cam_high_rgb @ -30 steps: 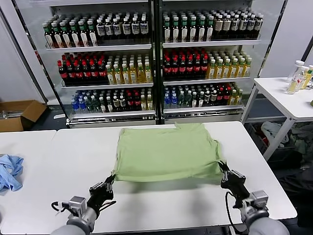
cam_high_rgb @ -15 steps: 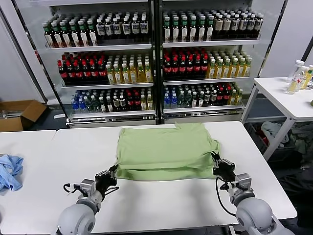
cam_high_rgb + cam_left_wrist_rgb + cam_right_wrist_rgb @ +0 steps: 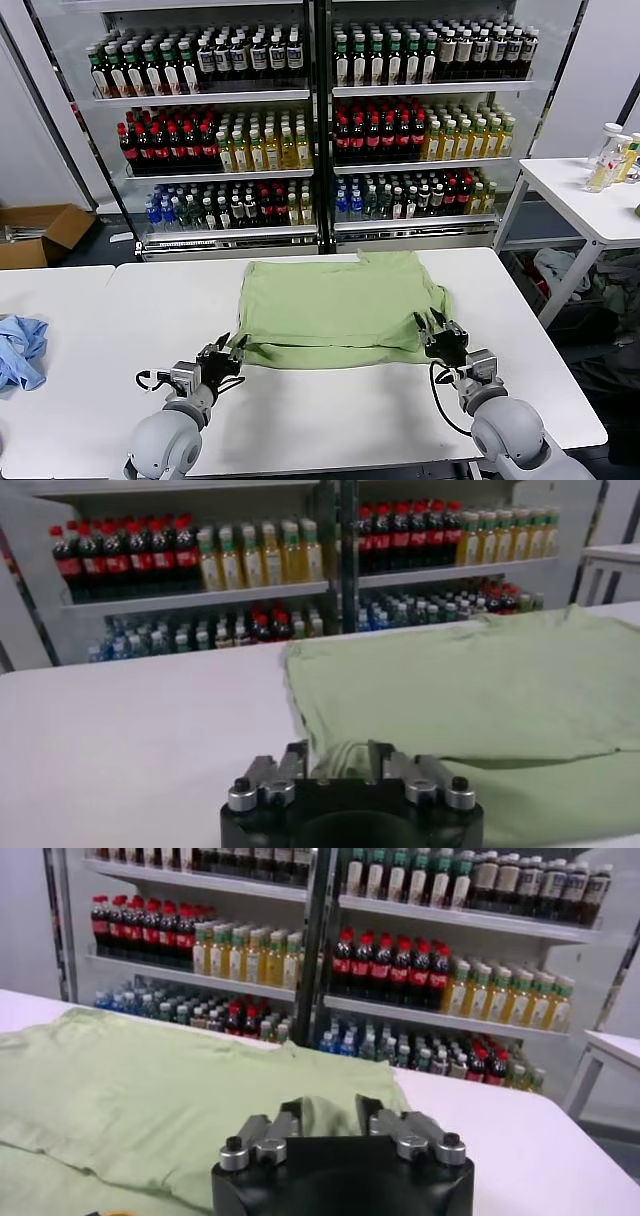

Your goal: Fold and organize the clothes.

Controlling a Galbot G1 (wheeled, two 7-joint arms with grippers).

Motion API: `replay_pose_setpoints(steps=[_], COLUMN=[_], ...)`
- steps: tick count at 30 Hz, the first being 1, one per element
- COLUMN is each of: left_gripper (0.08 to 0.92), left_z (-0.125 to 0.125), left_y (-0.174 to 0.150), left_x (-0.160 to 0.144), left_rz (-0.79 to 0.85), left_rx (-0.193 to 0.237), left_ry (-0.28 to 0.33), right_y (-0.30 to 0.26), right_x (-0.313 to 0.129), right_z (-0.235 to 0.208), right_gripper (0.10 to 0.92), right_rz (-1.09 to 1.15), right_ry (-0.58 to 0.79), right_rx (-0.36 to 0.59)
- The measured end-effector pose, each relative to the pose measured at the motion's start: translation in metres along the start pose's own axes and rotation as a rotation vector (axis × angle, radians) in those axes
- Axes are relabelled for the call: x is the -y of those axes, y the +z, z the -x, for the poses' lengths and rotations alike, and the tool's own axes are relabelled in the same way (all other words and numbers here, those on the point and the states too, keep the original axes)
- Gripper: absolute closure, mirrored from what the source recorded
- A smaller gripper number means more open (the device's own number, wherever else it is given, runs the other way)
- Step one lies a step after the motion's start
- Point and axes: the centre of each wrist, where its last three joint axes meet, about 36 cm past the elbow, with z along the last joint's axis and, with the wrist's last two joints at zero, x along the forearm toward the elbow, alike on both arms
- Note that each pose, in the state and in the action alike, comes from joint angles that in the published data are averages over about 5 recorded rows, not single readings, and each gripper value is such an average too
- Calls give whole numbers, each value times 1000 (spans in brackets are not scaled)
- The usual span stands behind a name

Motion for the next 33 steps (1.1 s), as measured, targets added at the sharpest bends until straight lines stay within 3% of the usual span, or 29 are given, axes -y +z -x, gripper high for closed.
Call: replay_pose_setpoints(steps=[8,11,15,18,33], left_gripper=[276,207,185,236,667], left_z=[0,2,7,10,14], left_y=[13,14,16,16,17], left_x=[-4,-5,-5,-5,-4], left_rz=[-14,-16,-17,-16,-51], left_rx=[-27,-33,-40,-45,-83], left_ry=[-31,-36,-37,-32,14], right_y=[10,14,19,22,25], right_x=[18,21,23,23,15], right_z=[-12,-12,-10,-8,-7], right_gripper=[226,203,221,290,723], right_rz=[43,67,98,118,159], right_ry=[70,83,92,92,43], right_rx=[-73,-106,-150,-178,-232])
